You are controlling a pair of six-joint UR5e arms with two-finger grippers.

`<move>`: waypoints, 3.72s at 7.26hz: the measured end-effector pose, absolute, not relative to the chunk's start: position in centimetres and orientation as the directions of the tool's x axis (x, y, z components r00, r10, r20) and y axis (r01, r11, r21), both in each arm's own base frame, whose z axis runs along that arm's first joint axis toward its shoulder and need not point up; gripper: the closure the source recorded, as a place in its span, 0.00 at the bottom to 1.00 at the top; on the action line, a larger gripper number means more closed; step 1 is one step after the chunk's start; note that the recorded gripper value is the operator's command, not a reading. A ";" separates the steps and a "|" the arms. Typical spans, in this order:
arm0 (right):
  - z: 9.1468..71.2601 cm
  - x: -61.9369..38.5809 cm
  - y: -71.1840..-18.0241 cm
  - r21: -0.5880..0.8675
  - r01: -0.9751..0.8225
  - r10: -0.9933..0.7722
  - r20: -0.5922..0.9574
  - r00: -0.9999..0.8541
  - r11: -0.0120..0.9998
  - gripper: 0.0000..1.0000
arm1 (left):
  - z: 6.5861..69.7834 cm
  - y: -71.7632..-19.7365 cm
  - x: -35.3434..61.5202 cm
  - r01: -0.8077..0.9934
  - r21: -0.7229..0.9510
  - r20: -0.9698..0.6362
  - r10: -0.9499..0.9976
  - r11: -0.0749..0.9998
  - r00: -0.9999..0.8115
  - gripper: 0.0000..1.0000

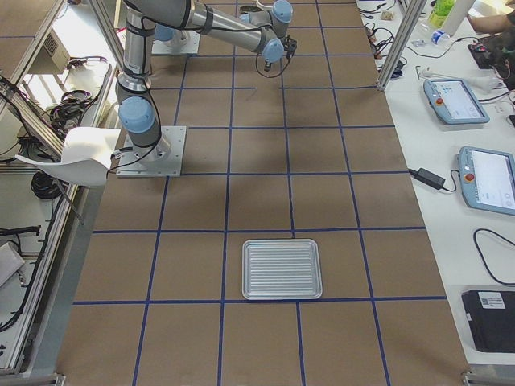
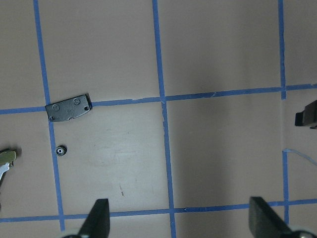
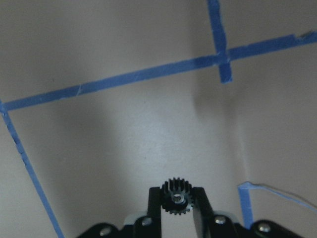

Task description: Place bearing gear from tray to pile

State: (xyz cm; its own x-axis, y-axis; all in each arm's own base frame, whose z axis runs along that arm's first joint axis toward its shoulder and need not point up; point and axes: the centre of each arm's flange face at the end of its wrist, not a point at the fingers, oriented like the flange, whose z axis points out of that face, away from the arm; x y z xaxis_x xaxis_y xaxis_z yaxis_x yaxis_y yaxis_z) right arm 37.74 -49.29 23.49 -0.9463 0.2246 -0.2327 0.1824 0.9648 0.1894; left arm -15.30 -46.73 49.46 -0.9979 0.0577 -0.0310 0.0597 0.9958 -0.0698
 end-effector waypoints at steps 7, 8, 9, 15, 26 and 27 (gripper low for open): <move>18.9 38.8 -47.8 0.164 0.191 0.230 -0.263 -0.937 0.968 0.00 | 49.6 -46.6 -15.3 0.058 -0.073 -0.030 0.056 0.996 -0.998 0.00; 18.9 38.4 -48.1 0.132 0.198 0.224 -0.233 -0.946 0.971 0.00 | 49.4 -46.5 -15.3 0.058 -0.070 -0.030 0.056 0.996 -0.998 0.00; 19.1 38.0 -48.3 0.109 0.203 0.222 -0.211 -0.952 0.973 0.00 | 49.3 -46.4 -15.3 0.057 -0.068 -0.030 0.055 0.996 -0.998 0.00; 32.2 20.7 -51.7 0.046 0.164 0.169 -0.157 -0.973 0.985 0.00 | 43.2 -48.4 -17.5 0.003 0.029 -0.014 0.003 1.000 -1.000 0.00; 45.3 11.1 -45.8 0.070 0.041 0.041 0.000 -0.999 0.997 0.00 | 17.2 -45.9 -29.0 0.008 -0.051 0.008 0.008 0.999 -1.000 0.10; 45.8 11.0 -45.8 0.055 0.042 0.042 0.004 -0.999 0.998 0.00 | 16.8 -45.9 -29.2 0.011 -0.058 0.010 0.012 0.998 -1.000 0.45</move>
State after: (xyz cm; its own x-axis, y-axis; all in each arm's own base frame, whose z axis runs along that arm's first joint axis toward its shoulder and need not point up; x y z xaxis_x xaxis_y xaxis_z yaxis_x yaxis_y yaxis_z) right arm 11.04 -45.80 45.82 -0.9991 0.0415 0.0042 0.0417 0.9976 0.0549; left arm -29.23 -45.93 16.85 -0.9999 0.0117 0.0099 0.0111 0.9982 -0.0582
